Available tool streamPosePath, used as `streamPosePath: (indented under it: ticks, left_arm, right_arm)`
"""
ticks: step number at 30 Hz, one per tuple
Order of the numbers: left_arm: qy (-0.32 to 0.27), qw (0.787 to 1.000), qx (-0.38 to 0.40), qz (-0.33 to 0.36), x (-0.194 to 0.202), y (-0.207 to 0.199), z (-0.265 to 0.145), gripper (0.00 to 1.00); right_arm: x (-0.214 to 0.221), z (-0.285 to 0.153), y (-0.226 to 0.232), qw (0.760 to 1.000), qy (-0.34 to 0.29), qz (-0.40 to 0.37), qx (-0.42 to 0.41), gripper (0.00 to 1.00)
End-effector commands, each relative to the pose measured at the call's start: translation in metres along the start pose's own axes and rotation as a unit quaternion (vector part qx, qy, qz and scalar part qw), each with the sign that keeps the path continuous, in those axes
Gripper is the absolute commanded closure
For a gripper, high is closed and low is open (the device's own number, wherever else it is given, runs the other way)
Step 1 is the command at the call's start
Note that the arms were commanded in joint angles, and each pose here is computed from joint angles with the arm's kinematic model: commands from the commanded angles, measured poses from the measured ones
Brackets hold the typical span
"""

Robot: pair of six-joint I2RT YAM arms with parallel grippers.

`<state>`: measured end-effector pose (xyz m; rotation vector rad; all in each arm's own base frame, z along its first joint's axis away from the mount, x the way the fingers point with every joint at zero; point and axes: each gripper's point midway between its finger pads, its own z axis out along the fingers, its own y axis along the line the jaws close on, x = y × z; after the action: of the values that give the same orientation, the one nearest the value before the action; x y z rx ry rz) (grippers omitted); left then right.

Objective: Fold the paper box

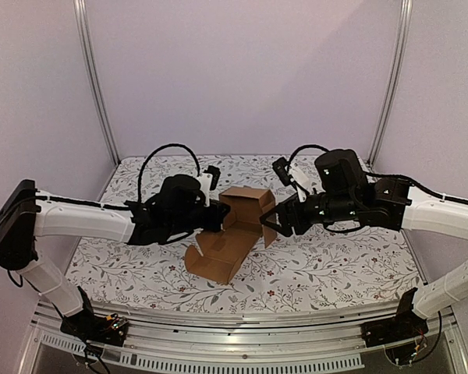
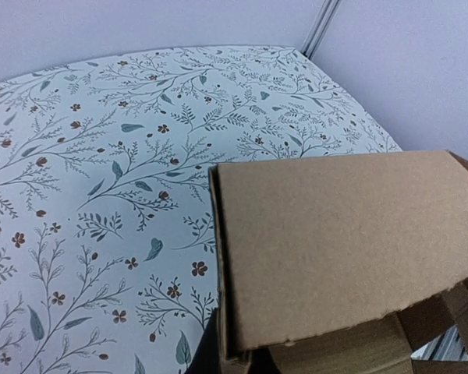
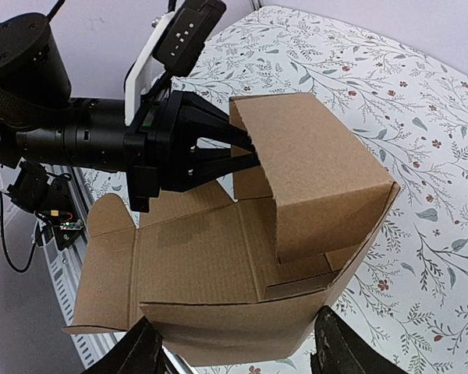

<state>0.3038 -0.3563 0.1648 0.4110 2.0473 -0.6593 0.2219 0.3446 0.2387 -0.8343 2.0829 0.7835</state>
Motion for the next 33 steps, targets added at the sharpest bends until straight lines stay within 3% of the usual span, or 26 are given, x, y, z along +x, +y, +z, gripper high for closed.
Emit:
streamPosePath:
  ticks: [1,22,33]
  left_arm:
    - [-0.022,0.998,0.049,0.012,-0.02,-0.038,-0.016,1.0]
    - [-0.014,0.994,0.11,0.013,-0.016,-0.091,-0.032,1.0]
    - [-0.015,0.997,0.075,0.012,-0.015,-0.092,-0.027,1.0]
  right_arm:
    - [0.007,0.004,-0.028,0.997,0.005,0.004,0.074,0.38]
    - [-0.017,-0.006,-0.052,0.985,-0.062,0.027,0.158,0.47]
    - [-0.021,-0.004,-0.038,0.986,-0.08,0.025,0.143,0.49]
